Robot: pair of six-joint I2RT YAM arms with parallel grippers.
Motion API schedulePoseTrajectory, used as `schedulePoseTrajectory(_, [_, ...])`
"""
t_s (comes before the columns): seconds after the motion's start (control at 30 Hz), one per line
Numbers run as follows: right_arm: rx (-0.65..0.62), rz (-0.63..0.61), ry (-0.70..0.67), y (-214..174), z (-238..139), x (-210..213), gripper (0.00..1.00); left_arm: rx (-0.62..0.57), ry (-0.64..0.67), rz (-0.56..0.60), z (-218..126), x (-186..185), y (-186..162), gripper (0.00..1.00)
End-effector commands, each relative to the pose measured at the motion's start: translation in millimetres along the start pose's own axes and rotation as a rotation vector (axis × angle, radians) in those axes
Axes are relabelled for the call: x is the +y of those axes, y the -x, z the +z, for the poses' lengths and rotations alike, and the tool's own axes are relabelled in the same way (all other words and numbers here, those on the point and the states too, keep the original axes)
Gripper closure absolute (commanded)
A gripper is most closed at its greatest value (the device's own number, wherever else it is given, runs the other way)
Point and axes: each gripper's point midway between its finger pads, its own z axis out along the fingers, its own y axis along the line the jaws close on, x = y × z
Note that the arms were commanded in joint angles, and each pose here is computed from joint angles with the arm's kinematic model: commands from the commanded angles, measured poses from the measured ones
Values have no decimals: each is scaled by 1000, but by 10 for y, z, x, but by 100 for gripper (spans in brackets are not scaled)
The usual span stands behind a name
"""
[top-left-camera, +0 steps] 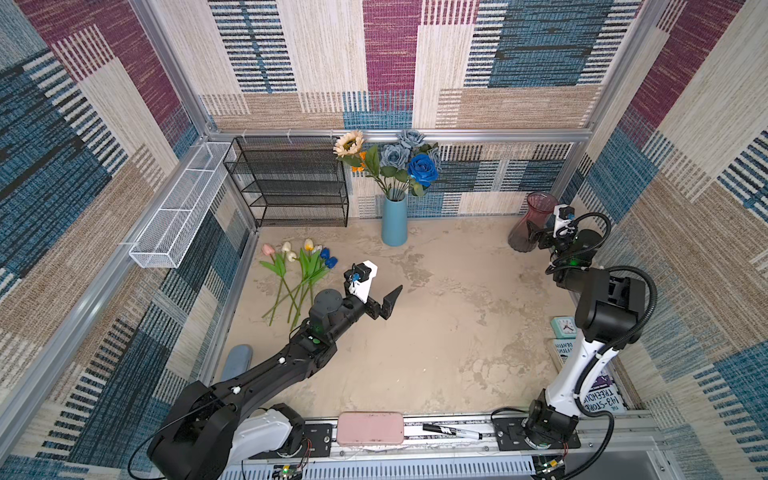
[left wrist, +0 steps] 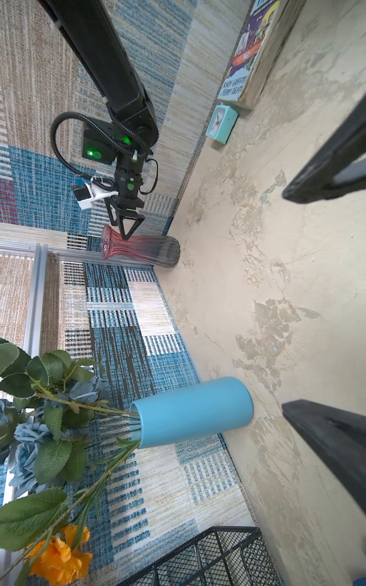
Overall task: Arrange the flowers into the vase
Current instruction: 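Open the right gripper and reach it to the pink glass vase, grasping its rim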
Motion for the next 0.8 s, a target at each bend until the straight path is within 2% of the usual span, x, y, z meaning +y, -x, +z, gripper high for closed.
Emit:
schedulePoseTrajectory(0.0, [-72, -47, 17, 124, 94, -37, 0, -28, 6, -18, -26, 6, 99, 0])
schedulePoseTrajectory(0.6, [-146, -42, 63, -52, 591, -235, 0, 36, 20, -2, 42, 38, 113, 0])
schedulePoseTrajectory(0.77, [-120, -35, 102, -197, 736, -247, 2, 43, 19, -12, 54, 34, 127, 0])
